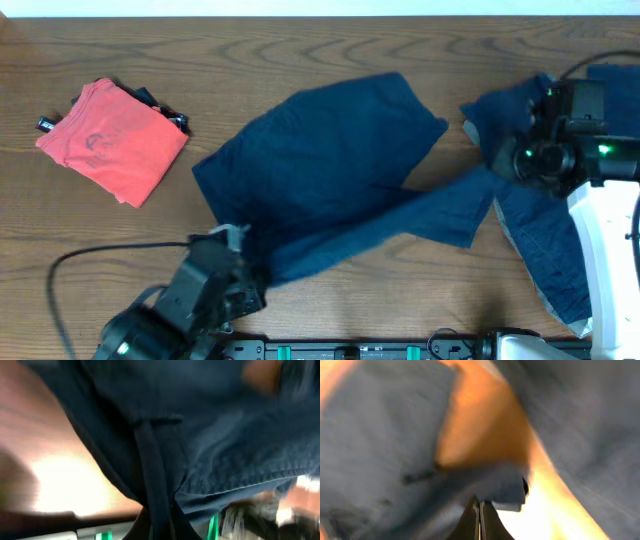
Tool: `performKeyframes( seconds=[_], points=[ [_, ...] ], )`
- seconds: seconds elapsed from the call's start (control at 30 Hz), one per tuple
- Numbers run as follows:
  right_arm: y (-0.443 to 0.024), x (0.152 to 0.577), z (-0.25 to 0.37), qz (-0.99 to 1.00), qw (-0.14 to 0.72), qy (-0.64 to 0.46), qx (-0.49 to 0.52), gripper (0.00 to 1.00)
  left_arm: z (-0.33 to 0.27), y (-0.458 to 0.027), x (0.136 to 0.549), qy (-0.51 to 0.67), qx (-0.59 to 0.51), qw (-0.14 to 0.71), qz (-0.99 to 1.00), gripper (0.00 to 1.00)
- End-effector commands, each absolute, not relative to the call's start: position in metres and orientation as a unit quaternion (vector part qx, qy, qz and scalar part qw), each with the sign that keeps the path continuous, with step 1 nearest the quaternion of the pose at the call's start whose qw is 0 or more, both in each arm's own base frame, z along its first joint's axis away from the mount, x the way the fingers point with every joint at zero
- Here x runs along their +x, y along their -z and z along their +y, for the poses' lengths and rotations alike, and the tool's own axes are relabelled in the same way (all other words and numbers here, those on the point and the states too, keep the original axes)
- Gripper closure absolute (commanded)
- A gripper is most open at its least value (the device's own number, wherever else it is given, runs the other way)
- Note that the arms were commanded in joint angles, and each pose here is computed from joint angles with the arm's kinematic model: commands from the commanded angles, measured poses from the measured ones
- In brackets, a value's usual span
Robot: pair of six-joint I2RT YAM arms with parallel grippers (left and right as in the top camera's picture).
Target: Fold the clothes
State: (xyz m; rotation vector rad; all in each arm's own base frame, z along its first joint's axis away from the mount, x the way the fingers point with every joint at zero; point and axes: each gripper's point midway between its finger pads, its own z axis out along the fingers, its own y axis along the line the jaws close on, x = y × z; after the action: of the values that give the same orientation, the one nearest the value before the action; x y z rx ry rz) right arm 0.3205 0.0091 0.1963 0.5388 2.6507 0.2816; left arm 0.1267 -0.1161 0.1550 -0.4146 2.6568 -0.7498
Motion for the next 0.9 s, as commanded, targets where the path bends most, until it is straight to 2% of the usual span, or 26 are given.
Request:
performKeyframes(
  seconds=[0.0, 0.13, 0.3, 0.57, 0.87],
  points=[
    [-0.228, 0.35, 0.036, 0.938, 0.285, -0.144, 0.135, 0.99, -0.068, -0.164, 0.159, 0.182, -0.242, 0.292, 0.907, 0.94],
    [-0.257, 0.384, 0.061, 0.91, 0.367, -0.169, 0.088, 0.99, -0.058, -0.174, 0.182, 0.151, -0.262, 0.346, 0.888, 0.94],
    [-0.269, 0.415, 0.085, 0.888, 0.417, -0.186, 0.058, 0.99, -0.051, -0.162, 0.204, 0.093, -0.283, 0.345, 0.89, 0.94],
    [-0.242, 0.453, 0.101, 0.884, 0.423, -0.192, 0.044, 0.99, -0.034, -0.134, 0.25, 0.046, -0.278, 0.311, 0.908, 0.94],
    [-0.196, 0.485, 0.122, 0.89, 0.411, -0.196, 0.029, 0.99, 0.018, -0.103, 0.299, 0.043, -0.312, 0.292, 0.903, 0.94]
  ],
)
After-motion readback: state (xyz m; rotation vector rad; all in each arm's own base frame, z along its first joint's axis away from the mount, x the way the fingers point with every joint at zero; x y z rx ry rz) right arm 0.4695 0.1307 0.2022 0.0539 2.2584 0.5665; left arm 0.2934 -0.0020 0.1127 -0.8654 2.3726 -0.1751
